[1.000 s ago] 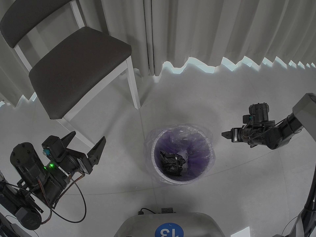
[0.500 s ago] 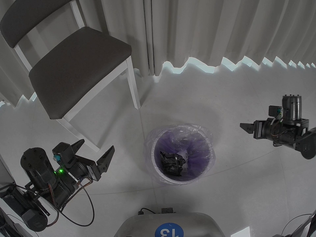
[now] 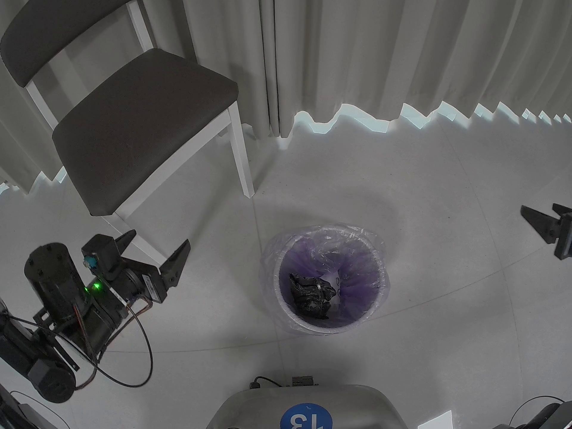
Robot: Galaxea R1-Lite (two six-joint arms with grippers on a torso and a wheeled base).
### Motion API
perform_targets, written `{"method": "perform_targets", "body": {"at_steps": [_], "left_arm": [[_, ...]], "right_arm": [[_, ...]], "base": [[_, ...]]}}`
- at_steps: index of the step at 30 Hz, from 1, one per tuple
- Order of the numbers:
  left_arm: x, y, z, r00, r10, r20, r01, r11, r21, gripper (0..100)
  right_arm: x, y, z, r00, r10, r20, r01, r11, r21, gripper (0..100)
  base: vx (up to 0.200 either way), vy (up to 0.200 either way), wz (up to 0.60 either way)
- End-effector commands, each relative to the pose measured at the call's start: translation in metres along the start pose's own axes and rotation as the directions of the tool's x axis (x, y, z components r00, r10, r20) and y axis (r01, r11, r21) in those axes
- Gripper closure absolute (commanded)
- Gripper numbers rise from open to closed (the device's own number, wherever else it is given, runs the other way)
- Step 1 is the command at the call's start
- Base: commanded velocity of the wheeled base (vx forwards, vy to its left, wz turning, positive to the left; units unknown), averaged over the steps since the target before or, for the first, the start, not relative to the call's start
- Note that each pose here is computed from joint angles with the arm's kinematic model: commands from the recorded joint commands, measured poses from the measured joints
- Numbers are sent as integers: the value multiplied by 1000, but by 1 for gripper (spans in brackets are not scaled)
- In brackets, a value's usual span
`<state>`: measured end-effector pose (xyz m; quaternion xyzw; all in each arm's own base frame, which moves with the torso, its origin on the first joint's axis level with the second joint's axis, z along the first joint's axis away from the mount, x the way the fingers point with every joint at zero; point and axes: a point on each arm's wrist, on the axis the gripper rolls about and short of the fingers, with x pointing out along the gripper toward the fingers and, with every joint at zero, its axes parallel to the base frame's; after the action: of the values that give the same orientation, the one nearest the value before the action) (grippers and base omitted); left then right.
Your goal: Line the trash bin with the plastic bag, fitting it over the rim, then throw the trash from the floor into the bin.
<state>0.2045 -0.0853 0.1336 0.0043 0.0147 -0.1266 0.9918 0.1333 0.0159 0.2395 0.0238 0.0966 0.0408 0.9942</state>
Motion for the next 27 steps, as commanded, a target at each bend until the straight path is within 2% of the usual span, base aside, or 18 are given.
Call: {"method": "perform_targets", "body": {"at_steps": [1,4,5,7,9,10,13,18,24,27], "left_arm": [[-14,22,78,985,74,155,-78,997,20,0],[-33,28,107,986,93,140,-97,995,21,0],[-33,28,107,986,93,140,-97,995,21,0],[-58,30,120,991,70,111,-74,997,34,0],[-63,31,123,991,72,112,-76,996,36,0],[-82,36,136,989,88,121,-94,995,38,0],[-103,40,148,984,105,147,-111,993,35,0],[-132,39,149,980,97,173,-105,994,38,0],[-163,37,148,976,99,195,-108,993,39,0],[-179,36,144,971,106,216,-117,993,36,0]], "right_arm": [[-87,-3,25,977,-11,212,16,1000,-20,0],[-103,-3,29,973,-5,233,17,999,-47,0],[-103,-3,29,973,-5,233,17,999,-47,0],[-117,-2,33,968,14,250,9,996,-90,0],[-119,-2,34,967,16,254,8,995,-94,0],[-132,-2,38,960,17,281,14,994,-109,0],[-148,-2,41,951,19,308,21,992,-125,0],[-182,-3,39,937,15,348,32,991,-128,0],[-229,-4,22,917,-1,398,52,992,-118,0],[-255,-4,10,893,-11,450,63,993,-101,0]], "base": [[0,0,0],[0,0,0],[0,0,0],[0,0,0],[0,0,0],[0,0,0],[0,0,0],[0,0,0],[0,0,0],[0,0,0]]}}
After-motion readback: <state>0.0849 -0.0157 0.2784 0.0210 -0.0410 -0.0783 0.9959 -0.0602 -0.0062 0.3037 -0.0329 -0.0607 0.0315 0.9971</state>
